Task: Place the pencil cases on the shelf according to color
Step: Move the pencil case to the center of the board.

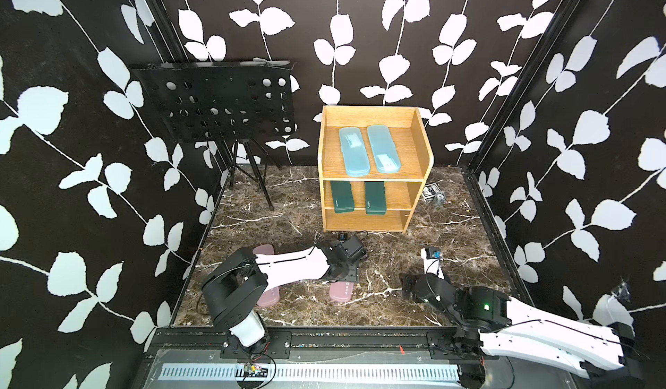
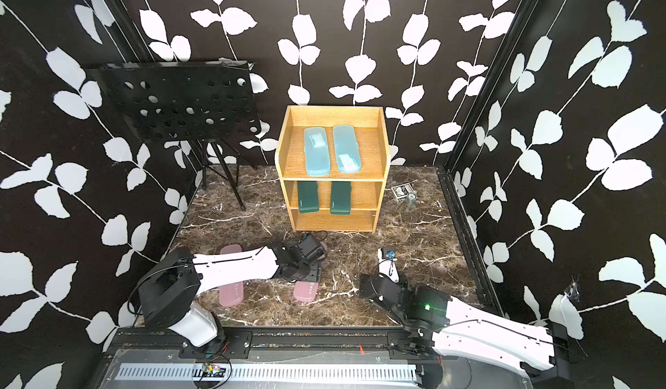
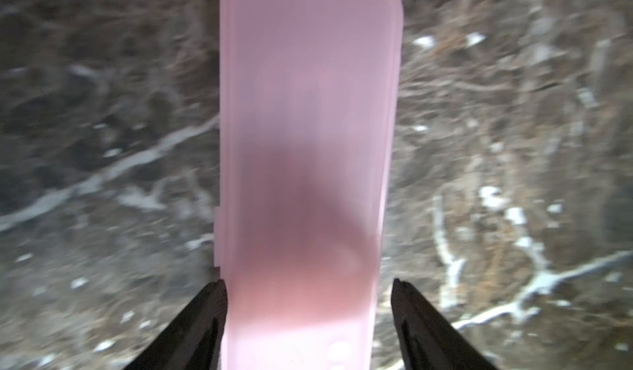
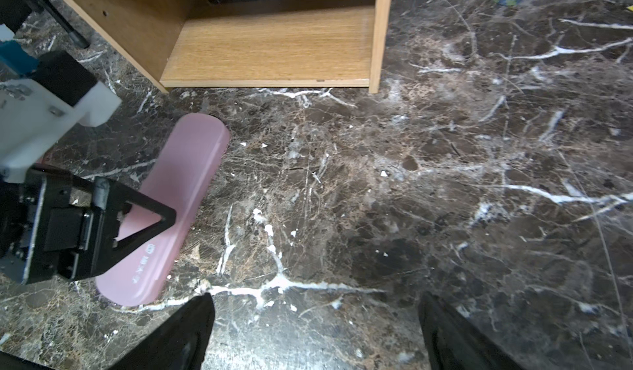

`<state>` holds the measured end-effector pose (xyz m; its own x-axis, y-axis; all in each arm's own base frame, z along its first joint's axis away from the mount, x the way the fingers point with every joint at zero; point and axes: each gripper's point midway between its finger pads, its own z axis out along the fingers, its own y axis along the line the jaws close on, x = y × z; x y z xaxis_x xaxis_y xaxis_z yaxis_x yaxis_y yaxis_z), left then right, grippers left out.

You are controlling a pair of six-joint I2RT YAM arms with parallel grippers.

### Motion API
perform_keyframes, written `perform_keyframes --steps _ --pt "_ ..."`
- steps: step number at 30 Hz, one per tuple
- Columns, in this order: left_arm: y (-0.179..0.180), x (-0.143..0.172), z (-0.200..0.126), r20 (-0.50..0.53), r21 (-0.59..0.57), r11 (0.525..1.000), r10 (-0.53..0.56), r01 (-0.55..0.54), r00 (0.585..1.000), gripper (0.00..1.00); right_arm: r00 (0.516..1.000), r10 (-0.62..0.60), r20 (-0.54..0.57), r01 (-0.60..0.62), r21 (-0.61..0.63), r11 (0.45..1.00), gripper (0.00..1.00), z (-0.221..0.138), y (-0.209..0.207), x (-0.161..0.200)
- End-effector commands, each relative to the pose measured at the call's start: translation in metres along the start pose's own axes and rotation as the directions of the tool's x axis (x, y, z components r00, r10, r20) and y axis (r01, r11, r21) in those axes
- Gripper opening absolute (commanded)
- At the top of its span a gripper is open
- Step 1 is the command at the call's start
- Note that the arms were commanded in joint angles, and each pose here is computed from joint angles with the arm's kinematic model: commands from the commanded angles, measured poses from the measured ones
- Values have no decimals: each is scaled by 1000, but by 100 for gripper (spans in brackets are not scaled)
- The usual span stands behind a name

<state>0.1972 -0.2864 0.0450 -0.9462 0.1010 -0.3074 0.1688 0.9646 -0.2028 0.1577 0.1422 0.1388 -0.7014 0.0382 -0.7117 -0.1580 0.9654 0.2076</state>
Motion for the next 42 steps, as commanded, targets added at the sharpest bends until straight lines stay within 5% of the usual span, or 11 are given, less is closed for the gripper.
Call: perform_keyframes --steps 1,4,9,20,30,42 --pt "-3 -5 -12 34 20 999 -28 28 999 82 1000 8 -9 -7 32 999 96 1 -10 8" --pt "23 -6 -37 75 -68 998 -8 13 997 98 999 24 -38 -25 -11 1000 96 6 6 10" --pt "95 5 -76 104 -241 969 -37 61 994 99 990 56 -132 -65 -64 996 99 28 54 17" --pt "199 28 -90 134 -318 899 -271 301 953 99 962 -23 -274 24 -1 1000 99 87 149 16" --pt "238 28 -78 140 -271 843 -443 465 885 99 929 -109 -353 143 74 987 99 125 180 25" --pt "233 38 -42 10 -254 851 -473 459 881 99 897 -125 -425 227 199 953 99 131 133 46"
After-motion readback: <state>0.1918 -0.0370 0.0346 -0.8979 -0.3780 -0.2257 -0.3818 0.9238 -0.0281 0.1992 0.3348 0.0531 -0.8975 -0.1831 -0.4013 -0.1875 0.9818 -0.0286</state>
